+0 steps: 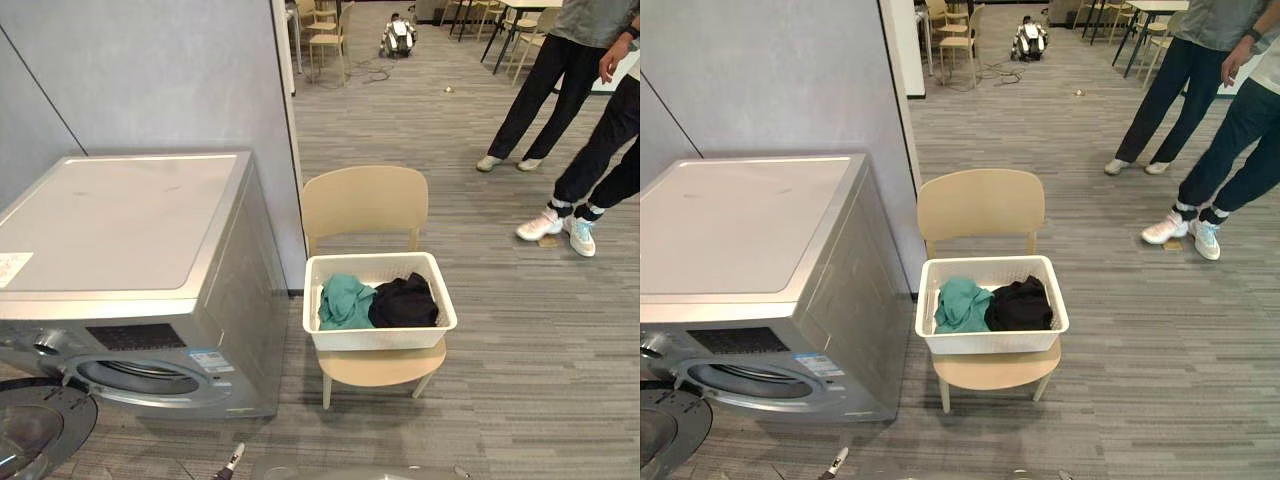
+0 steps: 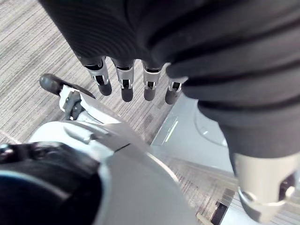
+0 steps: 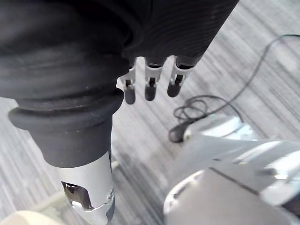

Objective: Pick up the laundry basket with both hands and put the clothes into the washing machine.

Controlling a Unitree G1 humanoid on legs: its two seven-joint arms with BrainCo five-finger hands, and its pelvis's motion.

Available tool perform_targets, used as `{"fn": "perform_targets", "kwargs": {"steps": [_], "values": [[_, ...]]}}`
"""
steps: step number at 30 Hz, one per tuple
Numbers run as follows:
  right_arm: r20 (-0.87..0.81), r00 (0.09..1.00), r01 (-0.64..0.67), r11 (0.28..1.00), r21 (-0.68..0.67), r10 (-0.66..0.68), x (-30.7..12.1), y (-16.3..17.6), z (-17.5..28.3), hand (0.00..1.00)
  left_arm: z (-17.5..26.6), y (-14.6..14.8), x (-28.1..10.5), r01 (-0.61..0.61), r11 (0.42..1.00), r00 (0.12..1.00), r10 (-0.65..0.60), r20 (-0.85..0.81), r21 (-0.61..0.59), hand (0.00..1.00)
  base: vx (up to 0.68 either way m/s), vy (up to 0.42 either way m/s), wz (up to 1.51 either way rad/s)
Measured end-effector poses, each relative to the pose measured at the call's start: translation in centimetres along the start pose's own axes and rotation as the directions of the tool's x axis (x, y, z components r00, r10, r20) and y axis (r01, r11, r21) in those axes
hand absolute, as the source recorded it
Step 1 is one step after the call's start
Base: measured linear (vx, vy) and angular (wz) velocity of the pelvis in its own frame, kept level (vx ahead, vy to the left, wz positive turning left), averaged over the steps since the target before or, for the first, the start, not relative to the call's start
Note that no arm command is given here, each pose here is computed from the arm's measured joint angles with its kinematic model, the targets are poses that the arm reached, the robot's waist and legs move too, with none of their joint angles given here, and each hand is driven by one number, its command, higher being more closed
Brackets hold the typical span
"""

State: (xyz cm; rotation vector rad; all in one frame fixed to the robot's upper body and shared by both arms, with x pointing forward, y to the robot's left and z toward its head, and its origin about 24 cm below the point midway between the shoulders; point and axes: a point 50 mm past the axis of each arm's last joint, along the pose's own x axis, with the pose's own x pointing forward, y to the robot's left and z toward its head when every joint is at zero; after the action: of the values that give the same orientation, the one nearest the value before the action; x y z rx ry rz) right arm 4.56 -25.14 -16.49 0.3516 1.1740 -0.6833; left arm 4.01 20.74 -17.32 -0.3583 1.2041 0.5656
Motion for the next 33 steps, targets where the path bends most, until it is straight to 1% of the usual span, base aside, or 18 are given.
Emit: {"fn": "perform_targets", "kwargs": {"steps": [2,4,6,7,9,10,13,15,16,18,20,21,24,26,29,30,31,33], "values": [[0.022,1.000,-0.004,1.000,-0.009,0.004,0.1,0.3,0.9,0.00,0.2,-0.2,0.0,0.007,1.000,1.000,-0.007,0.007,0.011,0.00,0.08,-0.121,0.44],[0.035,0.999,-0.001,1.000,-0.027,0.002,0.2,0.6,1.4,0.00,0.6,-0.3,0.1,0.022,0.997,1.000,-0.023,0.013,0.078,0.00,0.13,0.033,0.69],[0.041,0.999,-0.020,1.000,-0.024,0.021,0.2,1.3,1.6,0.00,0.5,-0.6,0.1,0.034,0.993,0.999,-0.036,0.011,0.114,0.00,0.11,0.090,0.58],[0.041,0.997,-0.064,0.998,-0.027,0.065,0.2,3.0,1.7,0.00,0.8,-0.4,0.1,0.030,0.991,0.999,-0.032,0.019,0.129,0.00,0.08,0.104,0.32],[0.038,0.991,-0.123,0.992,-0.043,0.124,0.1,5.4,1.6,0.00,0.8,0.1,0.1,0.019,0.989,1.000,-0.022,0.014,0.148,0.00,0.04,0.058,0.03],[0.037,0.990,-0.135,0.990,-0.040,0.136,0.0,5.8,1.5,0.00,0.5,0.3,0.0,0.015,0.987,1.000,-0.016,0.006,0.158,0.00,0.05,0.030,0.08],[0.065,0.978,-0.191,0.976,-0.104,0.198,-0.3,7.6,1.7,0.00,0.2,0.3,0.0,0.019,0.981,1.000,-0.019,-0.002,0.192,0.00,0.01,0.020,-0.09],[0.150,0.951,-0.235,0.947,-0.217,0.271,-0.9,9.4,3.8,0.00,1.1,-0.5,0.2,0.038,0.969,0.999,-0.044,0.017,0.244,0.00,-0.03,0.041,-0.33],[0.170,0.942,-0.247,0.940,-0.236,0.290,-1.1,9.8,4.2,0.00,1.5,-0.5,0.2,0.035,0.968,0.999,-0.043,0.026,0.247,0.00,-0.03,0.009,-0.27],[0.292,0.895,-0.264,0.928,-0.263,0.337,-2.2,10.6,6.5,0.00,2.9,-0.3,0.4,0.026,0.954,0.997,-0.045,0.055,0.299,0.00,0.00,-0.012,-0.01],[0.400,0.852,-0.246,0.933,-0.264,0.337,-3.2,10.3,8.5,0.00,3.3,-0.4,0.4,0.024,0.953,0.996,-0.047,0.070,0.302,0.00,0.04,-0.011,0.22],[0.505,0.800,-0.219,0.941,-0.258,0.325,-4.3,9.6,10.8,0.00,3.8,-1.0,0.4,0.030,0.953,0.995,-0.058,0.085,0.301,0.00,0.04,-0.018,0.26],[0.622,0.728,-0.172,0.956,-0.238,0.286,-5.7,8.8,13.6,0.00,4.6,-2.6,0.4,0.055,0.947,0.988,-0.098,0.123,0.317,0.00,0.01,-0.008,0.26],[0.650,0.702,-0.164,0.954,-0.250,0.291,-6.3,8.8,14.1,0.00,5.1,-3.6,0.4,0.070,0.936,0.983,-0.123,0.134,0.345,0.00,-0.02,-0.039,0.19],[0.678,0.645,-0.163,0.930,-0.330,0.353,-7.5,10.3,14.6,0.00,5.4,-3.1,0.4,0.056,0.927,0.982,-0.117,0.145,0.371,0.00,-0.02,-0.203,0.24],[0.690,0.605,-0.165,0.911,-0.379,0.396,-8.3,10.9,15.2,0.00,5.3,-3.2,0.4,0.057,0.930,0.983,-0.117,0.144,0.363,0.00,0.00,-0.182,0.04],[0.694,0.586,-0.165,0.900,-0.403,0.419,-8.7,11.2,15.5,0.00,5.1,-3.4,0.4,0.063,0.931,0.983,-0.121,0.140,0.360,0.00,-0.02,-0.190,0.12],[0.698,0.502,-0.177,0.850,-0.496,0.512,-10.4,12.7,16.2,0.00,4.2,-3.4,0.3,0.068,0.946,0.986,-0.112,0.122,0.316,0.00,-0.01,-0.166,0.33]]}}
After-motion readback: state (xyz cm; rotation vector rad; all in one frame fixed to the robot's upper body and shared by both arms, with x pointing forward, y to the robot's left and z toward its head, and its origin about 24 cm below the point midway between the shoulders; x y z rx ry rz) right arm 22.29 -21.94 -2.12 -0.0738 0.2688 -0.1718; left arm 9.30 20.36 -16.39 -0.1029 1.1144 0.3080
